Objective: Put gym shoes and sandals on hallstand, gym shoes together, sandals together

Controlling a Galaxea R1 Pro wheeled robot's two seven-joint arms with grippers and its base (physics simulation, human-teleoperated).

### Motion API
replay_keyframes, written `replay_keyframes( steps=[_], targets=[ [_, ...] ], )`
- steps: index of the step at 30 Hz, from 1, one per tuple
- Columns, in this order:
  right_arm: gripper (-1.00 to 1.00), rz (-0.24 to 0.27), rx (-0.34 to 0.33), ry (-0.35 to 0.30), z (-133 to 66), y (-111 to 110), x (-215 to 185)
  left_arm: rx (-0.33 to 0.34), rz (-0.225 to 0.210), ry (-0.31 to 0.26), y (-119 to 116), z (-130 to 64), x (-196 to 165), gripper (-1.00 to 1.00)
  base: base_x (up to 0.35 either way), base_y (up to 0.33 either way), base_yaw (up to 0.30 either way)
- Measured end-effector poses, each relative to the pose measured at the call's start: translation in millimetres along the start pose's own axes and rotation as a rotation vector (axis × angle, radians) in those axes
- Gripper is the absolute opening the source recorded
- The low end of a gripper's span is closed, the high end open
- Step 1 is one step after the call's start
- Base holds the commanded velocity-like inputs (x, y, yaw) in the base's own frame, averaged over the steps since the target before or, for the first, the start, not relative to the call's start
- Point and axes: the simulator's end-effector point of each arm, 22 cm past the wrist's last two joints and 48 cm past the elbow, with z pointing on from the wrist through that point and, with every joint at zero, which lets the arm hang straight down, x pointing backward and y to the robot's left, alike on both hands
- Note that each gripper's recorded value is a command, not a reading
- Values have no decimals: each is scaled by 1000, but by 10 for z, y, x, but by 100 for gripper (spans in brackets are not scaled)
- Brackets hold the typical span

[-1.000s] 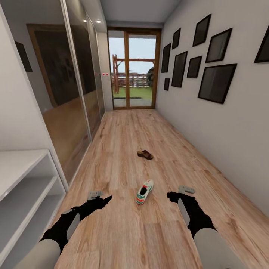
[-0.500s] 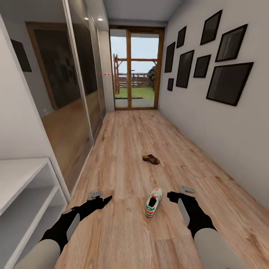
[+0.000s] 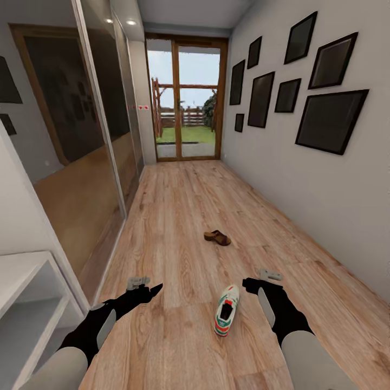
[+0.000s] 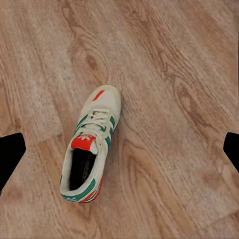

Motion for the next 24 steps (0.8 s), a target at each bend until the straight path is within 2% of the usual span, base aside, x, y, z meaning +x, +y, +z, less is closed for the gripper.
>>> replay_keyframes(
  steps=[10, 24],
  targets=[
    [100, 0, 0, 0, 0, 0, 0, 0, 0, 0, -2, 1, 0, 100, 291, 168, -264],
    [100, 0, 0, 0, -1, 1, -3, 0, -2, 0, 1, -1, -2, 100, 34, 17, -265]
  ],
)
